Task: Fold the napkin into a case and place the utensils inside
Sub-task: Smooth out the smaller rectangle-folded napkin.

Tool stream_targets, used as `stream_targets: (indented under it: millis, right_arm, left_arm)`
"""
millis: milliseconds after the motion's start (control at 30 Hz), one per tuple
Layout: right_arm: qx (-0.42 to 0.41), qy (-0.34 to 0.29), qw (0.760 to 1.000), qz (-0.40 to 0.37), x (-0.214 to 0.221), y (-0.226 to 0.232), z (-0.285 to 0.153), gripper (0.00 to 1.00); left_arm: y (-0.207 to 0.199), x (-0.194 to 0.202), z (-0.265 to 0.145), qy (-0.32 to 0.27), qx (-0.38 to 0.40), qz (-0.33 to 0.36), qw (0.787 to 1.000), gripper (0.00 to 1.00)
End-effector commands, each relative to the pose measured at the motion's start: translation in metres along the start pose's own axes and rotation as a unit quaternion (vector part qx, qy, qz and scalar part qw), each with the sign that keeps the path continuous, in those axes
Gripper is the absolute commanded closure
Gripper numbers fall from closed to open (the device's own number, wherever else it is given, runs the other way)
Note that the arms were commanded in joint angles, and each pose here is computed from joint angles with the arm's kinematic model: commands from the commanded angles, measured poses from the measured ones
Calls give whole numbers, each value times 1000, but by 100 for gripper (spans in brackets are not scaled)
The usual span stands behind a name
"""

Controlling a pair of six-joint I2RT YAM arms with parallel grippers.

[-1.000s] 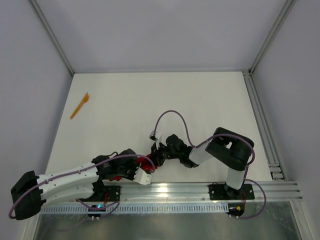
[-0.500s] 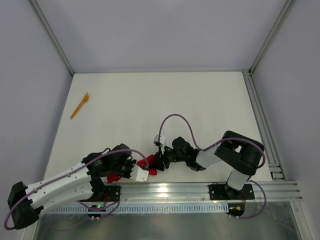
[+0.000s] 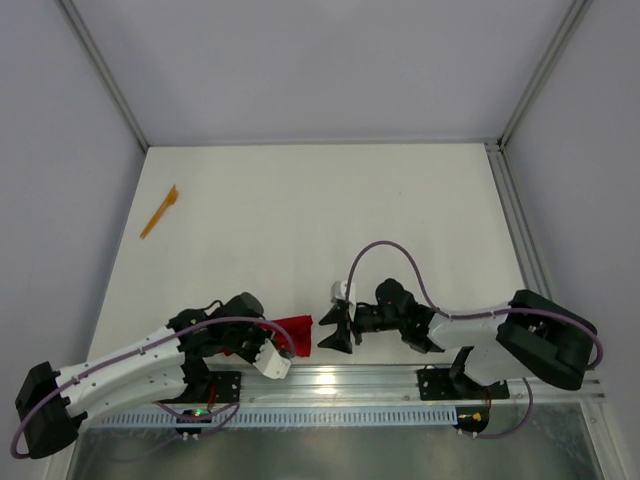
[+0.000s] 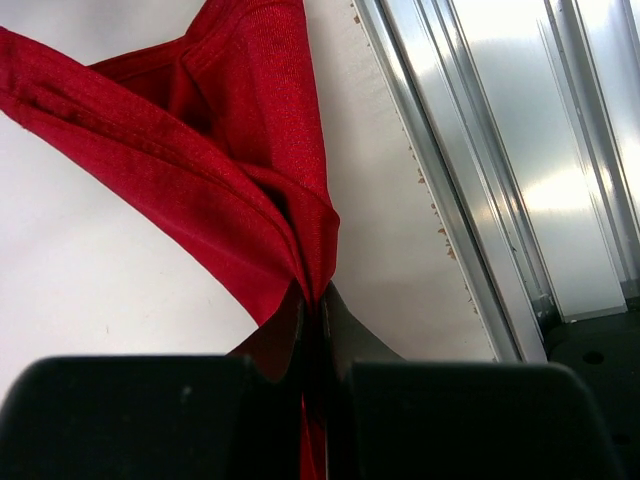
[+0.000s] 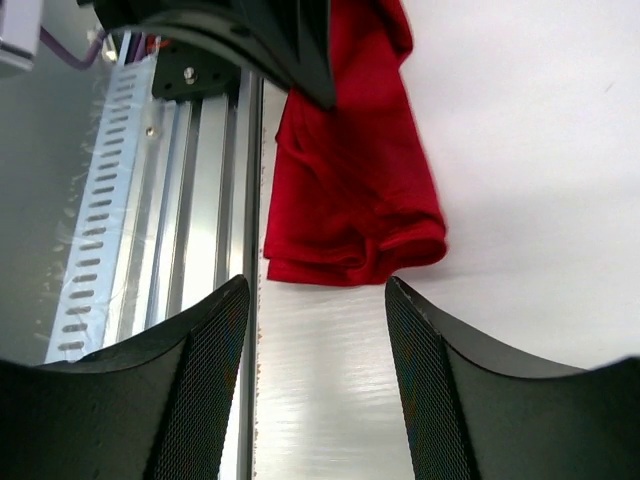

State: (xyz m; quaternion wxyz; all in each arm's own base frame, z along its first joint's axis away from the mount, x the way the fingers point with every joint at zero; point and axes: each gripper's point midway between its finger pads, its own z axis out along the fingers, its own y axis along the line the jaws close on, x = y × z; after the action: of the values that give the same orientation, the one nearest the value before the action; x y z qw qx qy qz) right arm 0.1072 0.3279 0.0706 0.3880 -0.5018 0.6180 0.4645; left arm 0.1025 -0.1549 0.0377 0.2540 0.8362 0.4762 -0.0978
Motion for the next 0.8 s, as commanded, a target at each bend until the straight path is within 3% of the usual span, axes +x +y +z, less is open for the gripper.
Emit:
stream_targets:
  millis: [0,133,233,400,500,767]
  right_arm:
    - [-7,-40,998,-37,-32,-2,-12,39]
    - [47,-85,995,-17,-69,-48,-21,42]
    - [56,-61,997,5,-79,-79,2,54]
    - [51,1,997,51,-55,-117,40,66]
    - [29,48,996,63,-25,-111,44,69]
    - [-39,60,997,21,-6,-58,39,69]
  left_arm:
    - [3,-5,-2,-15,-6,33,999,100]
    - [4,-5,-2,-17,-12,28,999,100]
    - [5,-7,-2,-20,-12,28,999,100]
    - [5,-7,-4,-24,-17,37,999,100]
    - [5,-8,-4,-24,-20,31,999,100]
    - [5,-7,-4,-21,-23,12,999,100]
